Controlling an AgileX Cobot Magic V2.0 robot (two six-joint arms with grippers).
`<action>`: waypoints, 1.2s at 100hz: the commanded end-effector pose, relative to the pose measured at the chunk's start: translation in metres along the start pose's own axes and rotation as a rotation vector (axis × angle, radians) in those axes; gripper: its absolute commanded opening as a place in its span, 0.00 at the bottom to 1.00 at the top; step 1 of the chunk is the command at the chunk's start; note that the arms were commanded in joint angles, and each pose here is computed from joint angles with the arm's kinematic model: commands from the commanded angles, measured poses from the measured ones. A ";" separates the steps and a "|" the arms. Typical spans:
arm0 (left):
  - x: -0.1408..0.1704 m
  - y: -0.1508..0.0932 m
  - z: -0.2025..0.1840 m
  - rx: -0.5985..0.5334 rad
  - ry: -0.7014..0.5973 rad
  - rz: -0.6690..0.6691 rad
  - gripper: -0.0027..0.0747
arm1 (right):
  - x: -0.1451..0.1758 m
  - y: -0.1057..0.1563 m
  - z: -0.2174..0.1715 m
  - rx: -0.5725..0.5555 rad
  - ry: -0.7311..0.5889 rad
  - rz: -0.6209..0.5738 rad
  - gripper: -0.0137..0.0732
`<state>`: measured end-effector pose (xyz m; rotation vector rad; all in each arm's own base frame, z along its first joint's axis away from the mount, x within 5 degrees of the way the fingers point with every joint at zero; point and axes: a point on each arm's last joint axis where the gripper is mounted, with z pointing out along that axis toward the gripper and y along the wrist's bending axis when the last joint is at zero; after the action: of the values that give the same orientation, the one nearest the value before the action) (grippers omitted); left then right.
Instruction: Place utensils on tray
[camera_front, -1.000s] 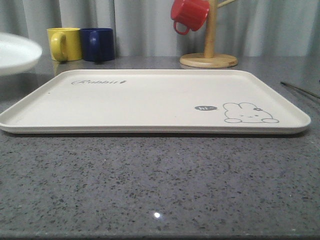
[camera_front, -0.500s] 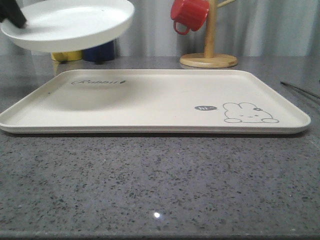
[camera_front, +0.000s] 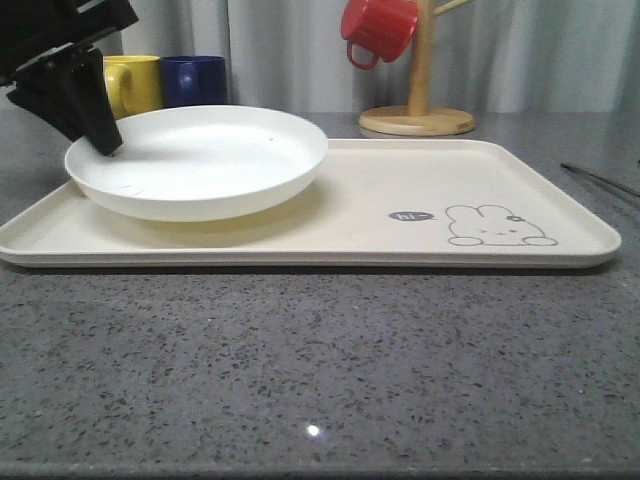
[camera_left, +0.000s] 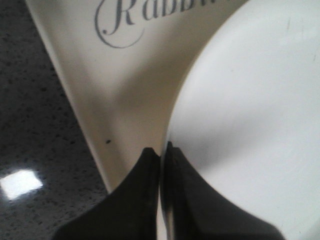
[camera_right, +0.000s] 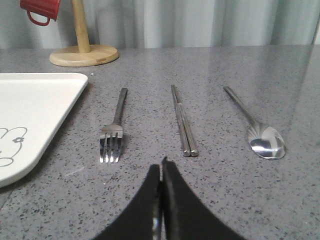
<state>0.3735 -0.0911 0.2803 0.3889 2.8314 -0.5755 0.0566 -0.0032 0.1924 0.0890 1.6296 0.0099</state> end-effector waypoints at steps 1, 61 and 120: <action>-0.003 -0.012 -0.025 -0.014 -0.080 0.039 0.01 | -0.008 0.001 -0.002 -0.014 -0.096 -0.022 0.08; -0.018 -0.016 -0.057 -0.109 -0.301 0.053 0.23 | -0.008 0.001 -0.002 -0.014 -0.096 -0.022 0.08; 0.057 -0.025 -0.131 -0.374 -0.608 0.066 0.01 | -0.008 0.001 -0.002 -0.014 -0.096 -0.022 0.08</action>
<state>0.3122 -0.0484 0.3691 0.2180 2.4124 -0.0735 0.0566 -0.0032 0.1924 0.0890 1.6296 0.0099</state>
